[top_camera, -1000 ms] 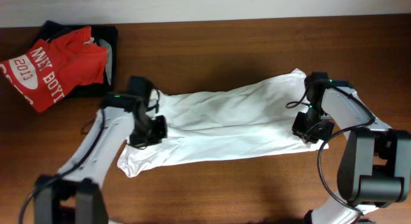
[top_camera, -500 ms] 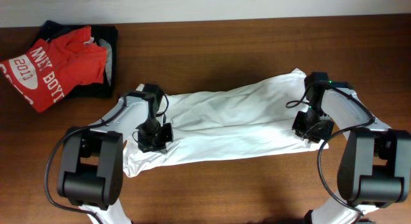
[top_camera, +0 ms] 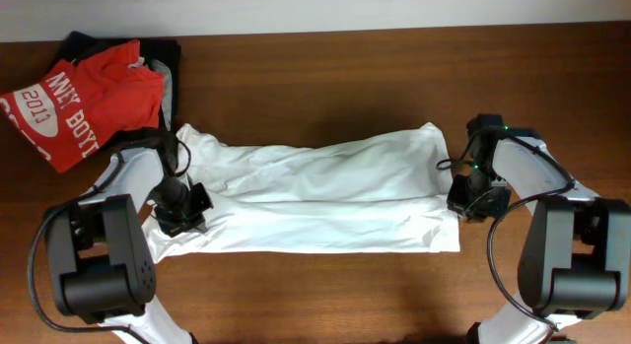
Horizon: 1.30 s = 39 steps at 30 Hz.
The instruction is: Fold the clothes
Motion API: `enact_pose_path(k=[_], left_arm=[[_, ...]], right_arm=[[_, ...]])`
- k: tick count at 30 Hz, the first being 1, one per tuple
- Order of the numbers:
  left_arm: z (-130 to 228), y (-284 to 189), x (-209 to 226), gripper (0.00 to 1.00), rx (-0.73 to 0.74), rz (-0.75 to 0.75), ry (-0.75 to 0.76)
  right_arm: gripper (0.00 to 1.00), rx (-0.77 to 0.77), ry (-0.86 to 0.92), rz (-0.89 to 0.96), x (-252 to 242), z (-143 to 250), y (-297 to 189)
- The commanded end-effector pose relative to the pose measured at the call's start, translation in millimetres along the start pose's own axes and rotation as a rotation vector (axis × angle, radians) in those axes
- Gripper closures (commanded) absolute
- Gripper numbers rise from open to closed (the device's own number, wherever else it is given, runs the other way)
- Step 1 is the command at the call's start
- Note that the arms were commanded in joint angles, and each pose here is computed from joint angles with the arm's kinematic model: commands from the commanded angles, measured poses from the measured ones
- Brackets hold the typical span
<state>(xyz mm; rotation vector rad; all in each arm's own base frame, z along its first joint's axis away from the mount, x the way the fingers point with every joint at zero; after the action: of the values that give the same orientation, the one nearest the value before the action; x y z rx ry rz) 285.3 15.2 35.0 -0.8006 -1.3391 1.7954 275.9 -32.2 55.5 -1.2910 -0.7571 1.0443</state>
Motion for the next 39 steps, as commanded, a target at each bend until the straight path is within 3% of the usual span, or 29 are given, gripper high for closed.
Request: enact_pose_path(k=[1, 5, 10, 15, 20, 25, 39], left_arm=[[-7, 14, 21, 1.00, -0.011, -0.126, -0.021], [-7, 14, 21, 0.99, -0.011, -0.126, -0.022], [-7, 14, 21, 1.00, -0.011, -0.126, -0.022], [-6, 14, 22, 1.00, -0.007, -0.128, -0.019], [-6, 14, 22, 1.00, -0.007, -0.128, -0.019], [-6, 14, 22, 1.00, -0.006, -0.128, -0.019], [-6, 13, 22, 1.00, -0.008, -0.131, -0.019]], right_arm=[[0.96, 0.019, -0.062, -0.103, 10, 10, -15], [0.96, -0.016, -0.158, -0.268, 29, 28, -47], [0.96, 0.025, -0.278, -0.247, 61, 50, -34], [0.96, 0.048, -0.242, -0.174, 65, 59, -8], [0.89, 0.024, -0.224, -0.145, 60, 59, 16], [0.93, 0.035, -0.176, -0.060, 50, 57, 35], [0.96, 0.072, -0.030, 0.022, -5, 39, 20]])
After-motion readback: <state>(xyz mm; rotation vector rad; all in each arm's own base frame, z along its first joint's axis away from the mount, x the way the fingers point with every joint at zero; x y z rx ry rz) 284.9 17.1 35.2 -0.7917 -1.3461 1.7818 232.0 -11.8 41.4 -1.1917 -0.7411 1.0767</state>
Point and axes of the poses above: each gripper's point midway between its finger pads, its own y axis out along the fingers, its own x axis along the line the jaws close on, z = x × y, the point moved 4 cm from there along -y, back along the fingers, and after that the axes turned 4 degrees about -y, right-handed, at the moved point
